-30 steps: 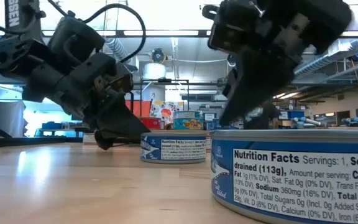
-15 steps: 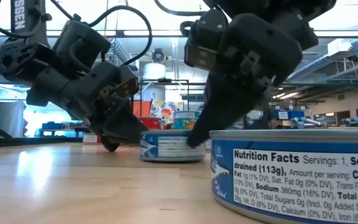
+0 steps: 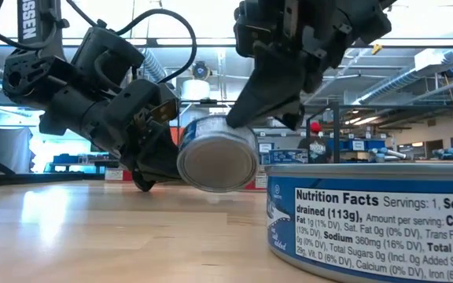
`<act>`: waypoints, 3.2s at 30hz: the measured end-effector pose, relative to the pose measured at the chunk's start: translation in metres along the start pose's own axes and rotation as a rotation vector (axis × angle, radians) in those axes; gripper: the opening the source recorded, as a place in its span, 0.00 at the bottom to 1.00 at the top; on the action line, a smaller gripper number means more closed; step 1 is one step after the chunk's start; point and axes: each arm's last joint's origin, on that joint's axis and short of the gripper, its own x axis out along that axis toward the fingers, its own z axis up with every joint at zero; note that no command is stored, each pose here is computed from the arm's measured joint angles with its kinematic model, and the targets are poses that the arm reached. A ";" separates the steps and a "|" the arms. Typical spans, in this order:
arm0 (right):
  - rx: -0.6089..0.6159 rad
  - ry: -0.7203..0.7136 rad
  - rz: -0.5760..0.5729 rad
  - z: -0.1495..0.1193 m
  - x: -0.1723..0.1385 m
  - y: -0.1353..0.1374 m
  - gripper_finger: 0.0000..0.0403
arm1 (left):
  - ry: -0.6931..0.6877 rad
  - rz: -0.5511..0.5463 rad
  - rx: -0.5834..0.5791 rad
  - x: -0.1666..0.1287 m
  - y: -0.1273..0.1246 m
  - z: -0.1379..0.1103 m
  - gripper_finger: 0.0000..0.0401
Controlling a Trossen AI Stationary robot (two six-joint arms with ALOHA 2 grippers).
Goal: Stack canned seafood by type on shelf
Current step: Stack the blue tuna can on top of the other blue tuna can on the shelf
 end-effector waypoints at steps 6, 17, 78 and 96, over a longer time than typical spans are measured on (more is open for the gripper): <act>0.131 -0.007 0.019 0.004 -0.004 -0.001 0.02 | 0.015 -0.032 0.006 0.000 -0.001 0.000 0.00; 0.335 0.031 0.060 0.008 -0.004 -0.008 0.02 | 0.052 -0.048 0.022 0.000 -0.001 -0.002 0.00; -0.112 0.019 -0.007 0.083 -0.051 -0.014 0.49 | 0.088 0.006 -0.094 -0.071 0.026 -0.009 0.00; -0.449 0.228 -0.012 0.085 -0.016 -0.002 0.71 | 0.094 0.002 -0.106 -0.071 0.026 -0.011 0.00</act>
